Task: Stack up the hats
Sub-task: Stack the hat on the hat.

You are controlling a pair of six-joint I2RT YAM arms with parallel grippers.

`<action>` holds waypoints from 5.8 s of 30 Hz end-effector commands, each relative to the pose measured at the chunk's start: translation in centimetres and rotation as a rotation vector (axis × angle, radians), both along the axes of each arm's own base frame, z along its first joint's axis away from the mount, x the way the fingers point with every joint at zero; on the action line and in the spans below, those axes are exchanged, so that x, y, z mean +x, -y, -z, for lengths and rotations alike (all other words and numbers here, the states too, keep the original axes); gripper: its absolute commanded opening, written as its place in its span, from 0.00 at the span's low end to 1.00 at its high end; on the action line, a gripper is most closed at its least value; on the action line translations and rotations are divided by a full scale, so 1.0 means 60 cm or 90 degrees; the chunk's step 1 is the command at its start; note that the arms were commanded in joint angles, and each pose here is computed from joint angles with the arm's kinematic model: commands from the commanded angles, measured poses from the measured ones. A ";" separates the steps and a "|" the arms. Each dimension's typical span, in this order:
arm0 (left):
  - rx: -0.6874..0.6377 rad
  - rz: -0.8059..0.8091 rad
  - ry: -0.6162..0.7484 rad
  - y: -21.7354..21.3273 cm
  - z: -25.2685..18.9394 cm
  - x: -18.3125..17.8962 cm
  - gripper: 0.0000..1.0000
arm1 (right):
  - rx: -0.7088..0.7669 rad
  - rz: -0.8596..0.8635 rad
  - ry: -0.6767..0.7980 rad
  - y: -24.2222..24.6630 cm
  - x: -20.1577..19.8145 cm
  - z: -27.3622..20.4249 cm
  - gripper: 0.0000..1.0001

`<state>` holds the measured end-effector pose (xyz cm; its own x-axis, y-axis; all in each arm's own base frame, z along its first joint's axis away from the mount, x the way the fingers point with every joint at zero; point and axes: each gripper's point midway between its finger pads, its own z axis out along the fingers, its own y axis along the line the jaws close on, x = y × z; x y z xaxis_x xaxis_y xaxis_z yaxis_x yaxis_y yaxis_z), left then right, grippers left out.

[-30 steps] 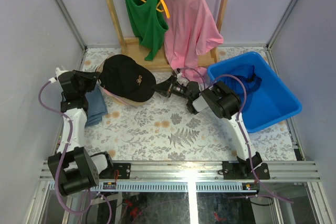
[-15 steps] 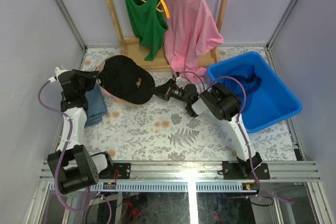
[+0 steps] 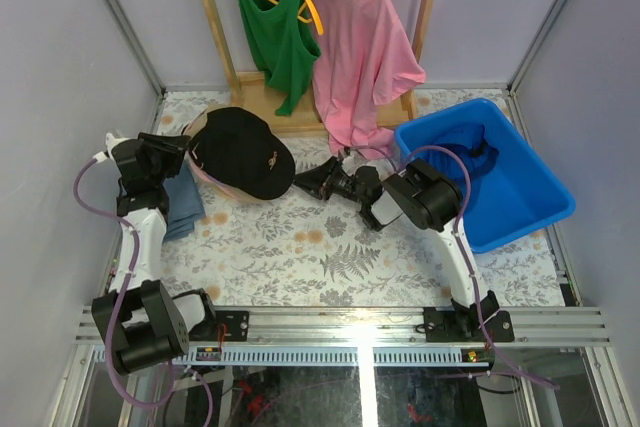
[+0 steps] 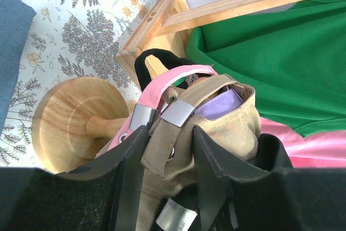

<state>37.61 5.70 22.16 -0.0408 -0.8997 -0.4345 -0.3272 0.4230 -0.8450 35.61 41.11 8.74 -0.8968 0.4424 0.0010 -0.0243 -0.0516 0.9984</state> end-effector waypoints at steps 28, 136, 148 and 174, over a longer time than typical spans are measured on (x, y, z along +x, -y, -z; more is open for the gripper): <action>-0.004 -0.077 -0.031 -0.022 0.009 -0.042 0.54 | -0.049 0.030 0.046 0.037 0.008 -0.032 0.39; 0.381 0.121 -0.057 0.073 -0.089 -0.003 0.50 | -0.003 0.031 0.065 0.032 0.037 -0.061 0.40; 0.406 0.084 -0.113 0.057 -0.067 -0.002 0.42 | 0.007 0.032 0.066 0.041 0.036 -0.064 0.40; 0.390 0.139 -0.169 0.073 -0.028 -0.001 0.22 | 0.009 0.032 0.063 0.041 0.038 -0.064 0.40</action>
<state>37.82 1.31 24.81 -0.3160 -0.4729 -0.8225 -0.3357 0.8666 -0.3692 37.41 38.81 11.10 -0.8751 0.4820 -0.0428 -0.0618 -0.0236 0.9978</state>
